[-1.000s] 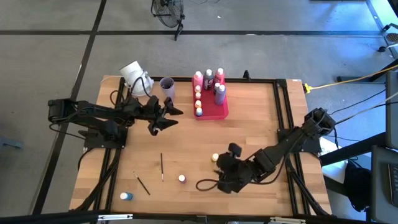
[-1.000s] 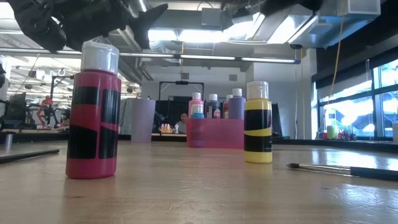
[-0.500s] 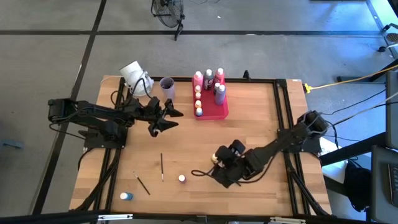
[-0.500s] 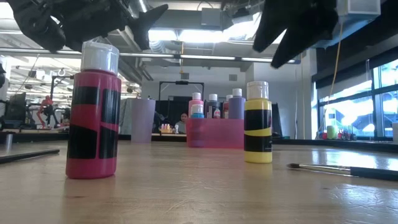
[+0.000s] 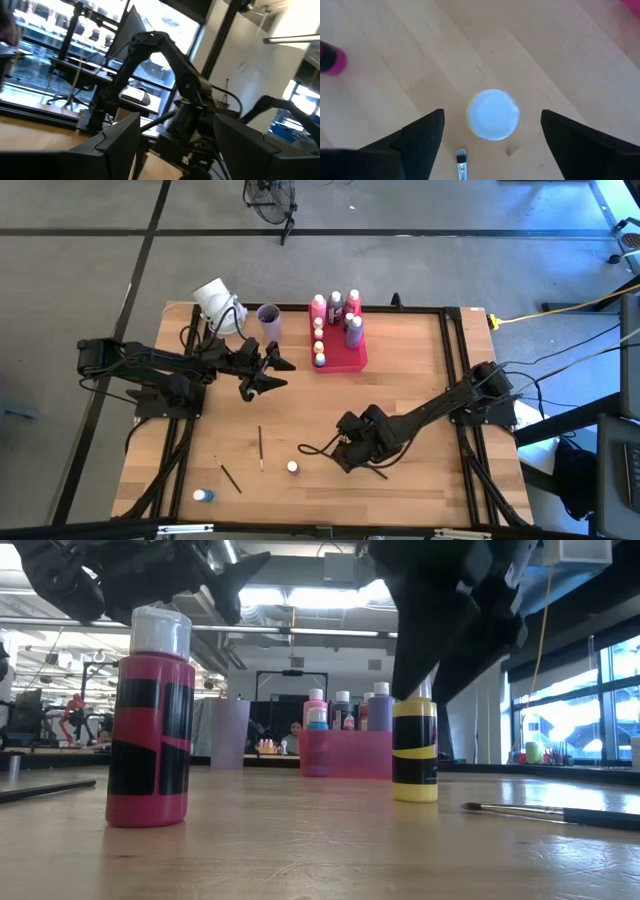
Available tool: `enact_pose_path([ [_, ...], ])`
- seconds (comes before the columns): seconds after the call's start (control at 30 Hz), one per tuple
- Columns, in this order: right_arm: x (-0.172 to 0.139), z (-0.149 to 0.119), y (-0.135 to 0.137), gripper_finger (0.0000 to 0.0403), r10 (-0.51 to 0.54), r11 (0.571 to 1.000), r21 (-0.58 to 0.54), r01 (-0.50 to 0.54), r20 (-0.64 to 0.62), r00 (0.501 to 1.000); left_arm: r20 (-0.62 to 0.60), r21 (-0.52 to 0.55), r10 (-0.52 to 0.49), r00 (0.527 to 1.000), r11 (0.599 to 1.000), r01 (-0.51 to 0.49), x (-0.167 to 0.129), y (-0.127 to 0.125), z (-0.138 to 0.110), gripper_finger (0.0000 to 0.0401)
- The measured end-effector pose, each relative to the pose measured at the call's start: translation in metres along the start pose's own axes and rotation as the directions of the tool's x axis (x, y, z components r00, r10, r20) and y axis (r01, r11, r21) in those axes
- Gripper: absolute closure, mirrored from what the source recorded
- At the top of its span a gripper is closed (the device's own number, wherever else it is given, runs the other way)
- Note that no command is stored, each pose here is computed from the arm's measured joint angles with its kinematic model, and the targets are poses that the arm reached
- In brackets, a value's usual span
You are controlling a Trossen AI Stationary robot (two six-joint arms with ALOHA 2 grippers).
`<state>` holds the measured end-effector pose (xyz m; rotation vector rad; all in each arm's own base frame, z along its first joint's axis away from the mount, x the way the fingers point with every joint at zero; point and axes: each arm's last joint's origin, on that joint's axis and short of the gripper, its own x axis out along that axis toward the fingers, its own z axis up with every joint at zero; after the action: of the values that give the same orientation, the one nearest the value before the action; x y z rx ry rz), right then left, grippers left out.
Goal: Pick & Place Paint Supplies
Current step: Put the yellow paint bottle into the red bin
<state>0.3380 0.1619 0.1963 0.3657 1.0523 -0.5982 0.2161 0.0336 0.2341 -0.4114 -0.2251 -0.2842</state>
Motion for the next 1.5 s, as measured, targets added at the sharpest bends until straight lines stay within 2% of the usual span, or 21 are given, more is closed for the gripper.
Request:
enact_pose_path([
  [0.47, 0.014, 0.007, -0.003, 0.0078, -0.021, 0.999, 0.041, 0.022, -0.025, 0.999, -0.047, -0.059, -0.057, 0.997, 0.997, 0.055, 0.000, -0.001, -0.002, 0.0152],
  [1.03, 0.017, 0.011, -0.005, 0.0192, -0.008, 0.997, 0.078, 0.012, -0.054, 0.998, -0.078, -0.065, -0.100, 0.992, 0.993, 0.095, 0.000, -0.002, -0.004, 0.0152],
  [1.23, 0.016, 0.011, -0.006, 0.0257, -0.009, 0.998, 0.069, 0.013, -0.067, 0.998, -0.078, -0.065, -0.100, 0.992, 0.993, 0.095, 0.000, -0.002, -0.004, 0.0152],
  [1.5, 0.017, 0.012, -0.007, 0.0260, -0.018, 1.000, 0.017, 0.019, -0.066, 0.998, -0.077, -0.064, -0.097, 0.992, 0.994, 0.092, 0.000, -0.002, -0.003, 0.0152],
])
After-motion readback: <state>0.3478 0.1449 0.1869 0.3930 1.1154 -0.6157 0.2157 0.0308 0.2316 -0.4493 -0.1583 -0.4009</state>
